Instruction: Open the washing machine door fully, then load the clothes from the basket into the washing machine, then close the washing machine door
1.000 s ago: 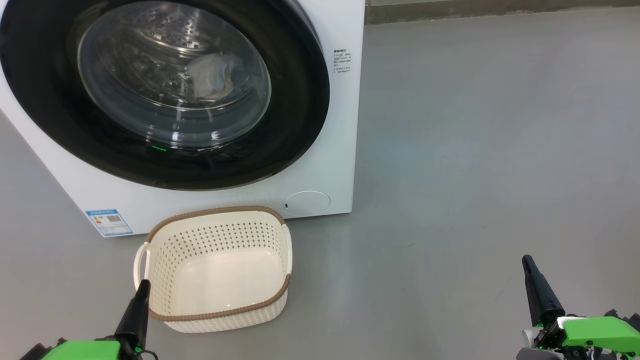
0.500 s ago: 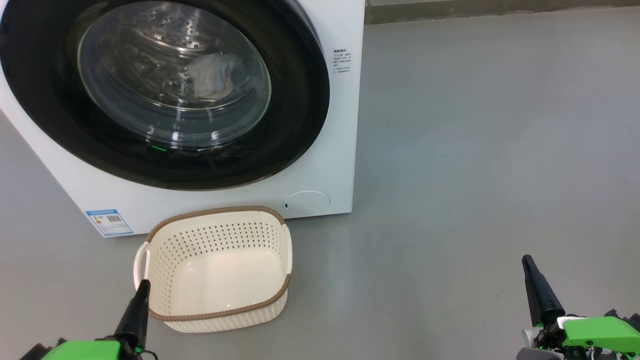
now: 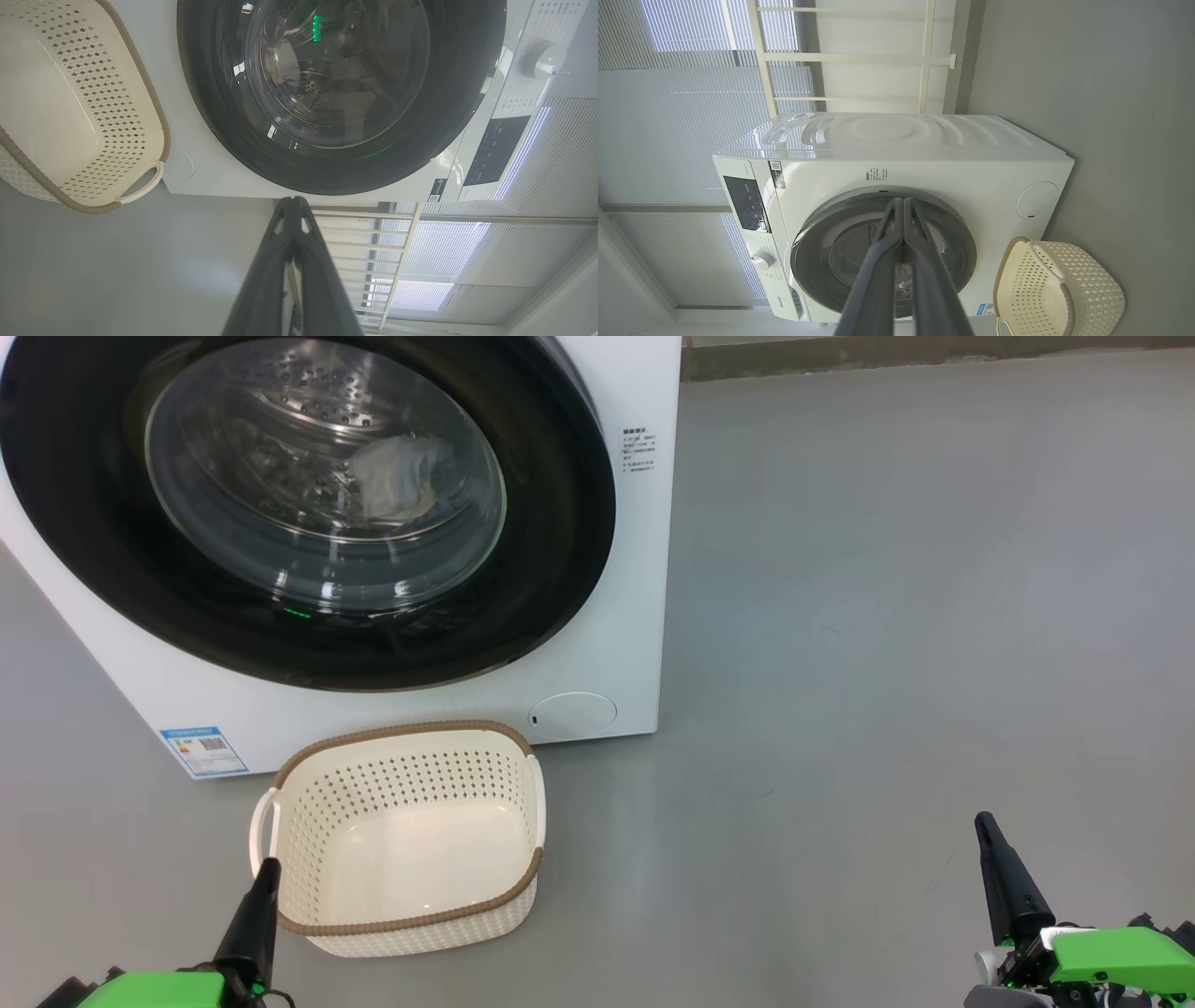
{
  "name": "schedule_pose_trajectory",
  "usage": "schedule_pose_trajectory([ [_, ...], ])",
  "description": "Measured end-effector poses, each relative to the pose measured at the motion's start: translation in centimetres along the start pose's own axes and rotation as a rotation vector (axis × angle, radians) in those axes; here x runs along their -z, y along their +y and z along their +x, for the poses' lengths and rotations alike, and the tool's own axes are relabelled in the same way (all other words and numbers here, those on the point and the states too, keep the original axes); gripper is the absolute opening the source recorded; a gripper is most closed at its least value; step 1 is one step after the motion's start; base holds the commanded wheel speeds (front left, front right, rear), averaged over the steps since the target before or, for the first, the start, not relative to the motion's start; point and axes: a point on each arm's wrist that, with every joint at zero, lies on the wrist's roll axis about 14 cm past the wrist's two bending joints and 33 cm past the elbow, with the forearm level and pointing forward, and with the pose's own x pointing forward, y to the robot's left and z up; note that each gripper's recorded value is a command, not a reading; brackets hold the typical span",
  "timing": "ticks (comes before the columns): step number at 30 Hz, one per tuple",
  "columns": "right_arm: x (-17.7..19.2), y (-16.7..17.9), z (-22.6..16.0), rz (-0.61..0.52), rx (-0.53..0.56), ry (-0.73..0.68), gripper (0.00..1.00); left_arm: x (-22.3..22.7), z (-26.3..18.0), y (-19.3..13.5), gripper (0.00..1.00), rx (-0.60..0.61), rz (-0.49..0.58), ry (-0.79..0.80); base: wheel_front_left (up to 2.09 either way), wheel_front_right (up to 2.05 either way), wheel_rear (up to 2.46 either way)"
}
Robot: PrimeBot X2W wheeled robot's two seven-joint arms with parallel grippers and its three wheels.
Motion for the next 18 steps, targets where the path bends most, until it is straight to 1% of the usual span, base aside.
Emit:
schedule_pose_trajectory([
  [18, 0.00, 0.00, 0.00, 0.000, 0.000, 0.000, 0.00, -0.01, 0.00, 0.00, 0.00, 0.000, 0.000, 0.000, 0.00, 0.00, 0.00],
])
